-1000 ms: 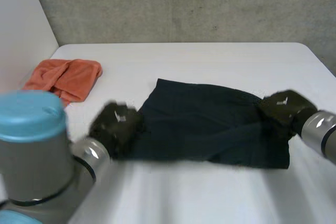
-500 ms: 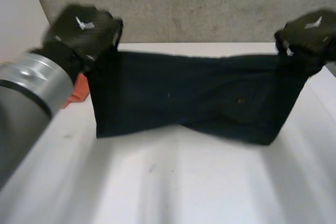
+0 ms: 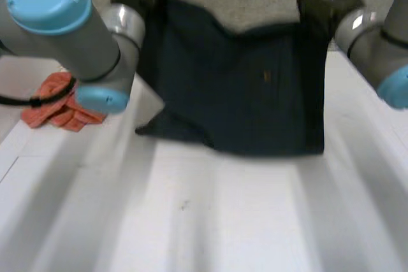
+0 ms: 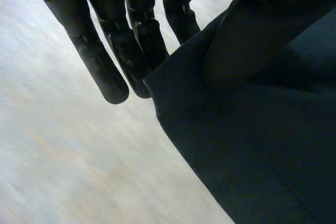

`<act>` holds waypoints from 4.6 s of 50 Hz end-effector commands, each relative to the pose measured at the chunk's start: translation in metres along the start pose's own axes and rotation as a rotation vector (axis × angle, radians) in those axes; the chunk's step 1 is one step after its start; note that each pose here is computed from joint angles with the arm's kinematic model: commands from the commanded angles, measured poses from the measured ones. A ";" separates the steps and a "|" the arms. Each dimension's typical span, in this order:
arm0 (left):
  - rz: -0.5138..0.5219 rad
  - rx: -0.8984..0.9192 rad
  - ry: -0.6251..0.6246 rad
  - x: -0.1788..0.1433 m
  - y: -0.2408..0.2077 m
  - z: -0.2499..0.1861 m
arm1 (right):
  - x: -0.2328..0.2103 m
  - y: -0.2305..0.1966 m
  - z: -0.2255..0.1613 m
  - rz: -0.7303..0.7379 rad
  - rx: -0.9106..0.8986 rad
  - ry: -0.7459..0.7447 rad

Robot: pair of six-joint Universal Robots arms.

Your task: Fold the laundry.

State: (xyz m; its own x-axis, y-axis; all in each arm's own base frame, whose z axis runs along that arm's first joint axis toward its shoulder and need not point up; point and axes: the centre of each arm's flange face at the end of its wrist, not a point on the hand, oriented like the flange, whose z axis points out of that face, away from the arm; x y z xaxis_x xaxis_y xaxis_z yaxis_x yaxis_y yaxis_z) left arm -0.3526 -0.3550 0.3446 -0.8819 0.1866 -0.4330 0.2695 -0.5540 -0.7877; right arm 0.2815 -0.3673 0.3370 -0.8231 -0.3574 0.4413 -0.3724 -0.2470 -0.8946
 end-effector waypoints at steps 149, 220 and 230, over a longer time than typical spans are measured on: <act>-0.037 -0.535 0.272 0.049 0.092 -0.172 | -0.004 0.182 -0.089 0.178 -0.446 -0.070; -0.041 -0.516 0.259 0.041 0.081 -0.173 | 0.007 0.186 -0.091 0.010 -0.480 -0.033; -0.042 -0.509 0.255 0.039 0.078 -0.173 | 0.009 0.168 -0.082 -0.109 -0.435 -0.056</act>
State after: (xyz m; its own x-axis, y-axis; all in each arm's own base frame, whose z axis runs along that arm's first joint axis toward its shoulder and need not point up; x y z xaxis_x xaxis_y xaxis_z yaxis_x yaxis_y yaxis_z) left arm -0.2993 -0.2511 0.1896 -0.7910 0.4260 -0.4391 0.4452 -0.0916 -0.8907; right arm 0.1548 -0.3408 0.1748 -0.7781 -0.3716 0.5065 -0.5951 0.1778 -0.7838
